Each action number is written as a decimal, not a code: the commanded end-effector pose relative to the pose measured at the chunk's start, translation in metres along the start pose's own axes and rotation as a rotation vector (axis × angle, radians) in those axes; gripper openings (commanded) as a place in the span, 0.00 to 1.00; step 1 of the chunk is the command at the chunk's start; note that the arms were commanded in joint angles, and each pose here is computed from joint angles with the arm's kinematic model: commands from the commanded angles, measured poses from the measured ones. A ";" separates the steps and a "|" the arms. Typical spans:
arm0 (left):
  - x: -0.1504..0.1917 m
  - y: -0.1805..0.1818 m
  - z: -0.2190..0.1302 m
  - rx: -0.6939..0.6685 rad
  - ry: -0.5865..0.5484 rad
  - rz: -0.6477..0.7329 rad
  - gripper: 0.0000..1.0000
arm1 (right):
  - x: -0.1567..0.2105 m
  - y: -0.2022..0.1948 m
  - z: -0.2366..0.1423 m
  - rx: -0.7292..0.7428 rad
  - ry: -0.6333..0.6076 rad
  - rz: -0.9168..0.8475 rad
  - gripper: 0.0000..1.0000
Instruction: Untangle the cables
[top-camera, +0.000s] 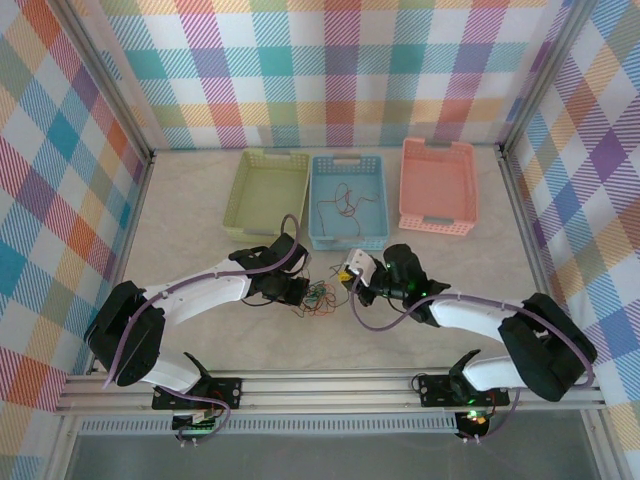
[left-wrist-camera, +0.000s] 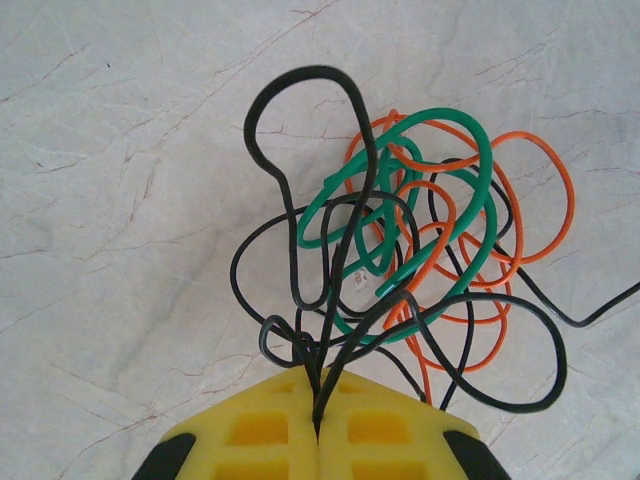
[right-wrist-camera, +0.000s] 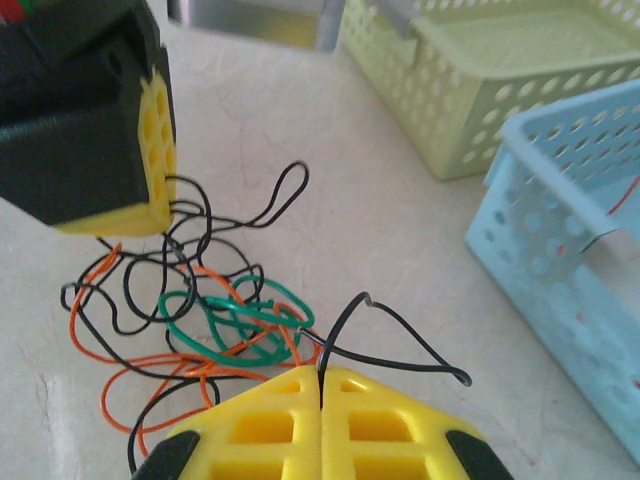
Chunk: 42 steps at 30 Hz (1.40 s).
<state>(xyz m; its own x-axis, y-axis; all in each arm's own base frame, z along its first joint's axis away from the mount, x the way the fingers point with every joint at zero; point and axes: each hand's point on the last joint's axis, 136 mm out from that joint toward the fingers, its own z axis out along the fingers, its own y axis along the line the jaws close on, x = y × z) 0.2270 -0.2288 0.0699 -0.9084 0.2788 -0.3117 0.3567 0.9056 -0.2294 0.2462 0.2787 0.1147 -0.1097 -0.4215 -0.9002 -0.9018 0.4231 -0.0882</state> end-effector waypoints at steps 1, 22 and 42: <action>-0.001 0.000 -0.001 0.014 -0.005 -0.012 0.00 | -0.028 -0.025 -0.013 0.146 -0.126 0.033 0.00; -0.001 -0.002 0.000 0.025 -0.002 -0.009 0.00 | -0.031 -0.080 -0.052 0.418 -0.287 0.260 0.00; -0.062 -0.064 -0.067 0.225 -0.209 0.076 0.48 | -0.029 -0.080 -0.045 0.397 -0.266 0.270 0.00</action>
<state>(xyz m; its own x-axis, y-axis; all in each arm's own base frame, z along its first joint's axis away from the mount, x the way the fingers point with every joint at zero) 0.2375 -0.2599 0.1353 -0.8623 0.2504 -0.4402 0.4221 0.8356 -0.3516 0.2993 0.2187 0.1587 -0.1722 -0.0921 -0.9807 -0.6202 0.7836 0.0354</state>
